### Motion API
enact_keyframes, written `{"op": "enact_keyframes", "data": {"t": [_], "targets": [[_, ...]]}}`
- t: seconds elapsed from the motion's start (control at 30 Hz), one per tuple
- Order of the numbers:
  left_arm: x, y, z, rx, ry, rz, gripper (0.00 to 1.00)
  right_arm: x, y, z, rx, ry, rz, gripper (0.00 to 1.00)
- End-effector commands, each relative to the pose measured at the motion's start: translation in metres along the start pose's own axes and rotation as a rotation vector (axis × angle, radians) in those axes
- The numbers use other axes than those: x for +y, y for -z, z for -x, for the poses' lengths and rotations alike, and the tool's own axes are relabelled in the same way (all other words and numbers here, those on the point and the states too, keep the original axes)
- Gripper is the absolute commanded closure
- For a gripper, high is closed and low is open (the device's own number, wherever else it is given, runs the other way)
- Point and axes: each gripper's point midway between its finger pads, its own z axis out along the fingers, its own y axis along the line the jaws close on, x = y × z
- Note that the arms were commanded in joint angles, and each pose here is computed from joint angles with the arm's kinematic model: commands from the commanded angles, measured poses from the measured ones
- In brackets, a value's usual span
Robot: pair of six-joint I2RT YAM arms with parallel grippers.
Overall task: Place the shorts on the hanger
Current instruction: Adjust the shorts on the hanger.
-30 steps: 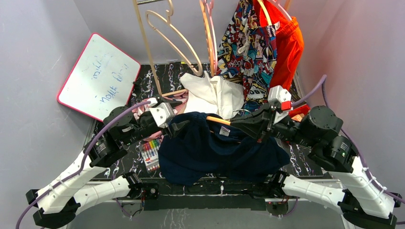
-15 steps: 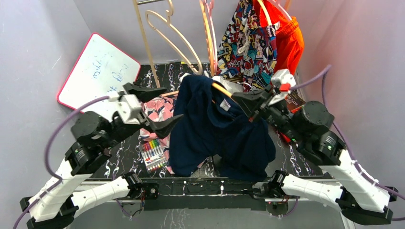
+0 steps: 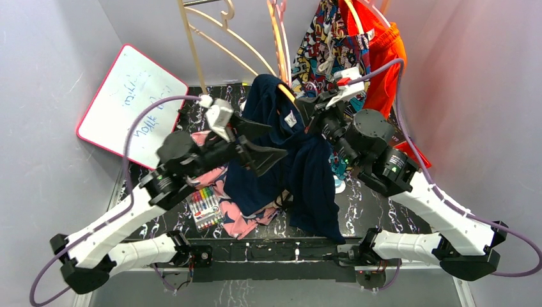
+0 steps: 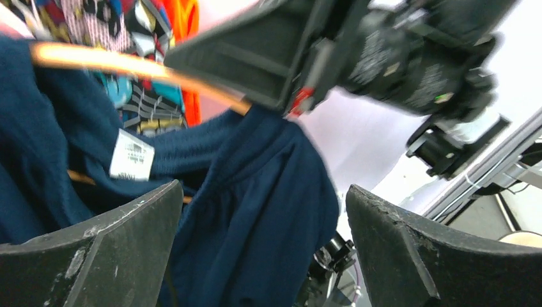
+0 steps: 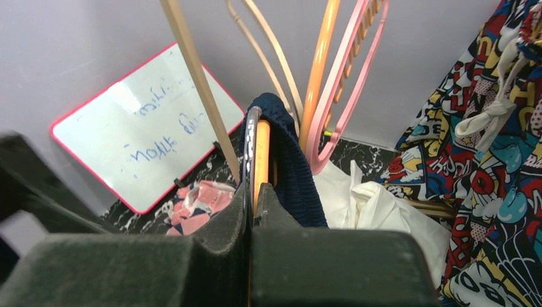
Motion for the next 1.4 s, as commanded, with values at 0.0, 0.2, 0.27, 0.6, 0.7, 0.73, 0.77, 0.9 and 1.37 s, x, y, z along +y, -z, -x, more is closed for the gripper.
{"op": "enact_keyframes", "data": {"t": [0.0, 0.2, 0.27, 0.6, 0.7, 0.73, 0.77, 0.9, 1.37], "targets": [[0.005, -0.017, 0.002, -0.035, 0.075, 0.01, 0.02, -0.004, 0.016, 0.102, -0.3, -0.179, -0.026, 1.0], [0.02, -0.025, -0.009, -0.035, 0.013, 0.052, 0.02, 0.001, 0.014, 0.098, -0.308, -0.178, 0.004, 1.0], [0.015, -0.029, -0.007, -0.046, -0.017, 0.012, 0.02, 0.003, 0.014, 0.097, -0.306, -0.179, 0.015, 1.0], [-0.009, -0.042, -0.015, -0.031, -0.225, -0.197, 0.02, 0.026, 0.026, 0.095, -0.306, -0.195, 0.169, 1.0], [-0.011, -0.048, -0.02, -0.013, -0.247, -0.231, 0.07, 0.031, 0.029, 0.094, -0.294, -0.206, 0.198, 1.0], [-0.012, -0.05, -0.021, -0.011, -0.251, -0.244, 0.08, 0.031, 0.031, 0.094, -0.292, -0.212, 0.207, 1.0], [-0.013, -0.052, -0.022, -0.01, -0.252, -0.256, 0.1, 0.032, 0.031, 0.094, -0.29, -0.214, 0.211, 1.0], [-0.026, -0.056, -0.017, -0.035, -0.227, -0.329, 0.16, 0.031, 0.034, 0.093, -0.282, -0.221, 0.212, 1.0], [-0.049, -0.061, -0.013, -0.059, -0.185, -0.456, 0.37, 0.031, 0.034, 0.084, -0.268, -0.225, 0.213, 1.0]]}}
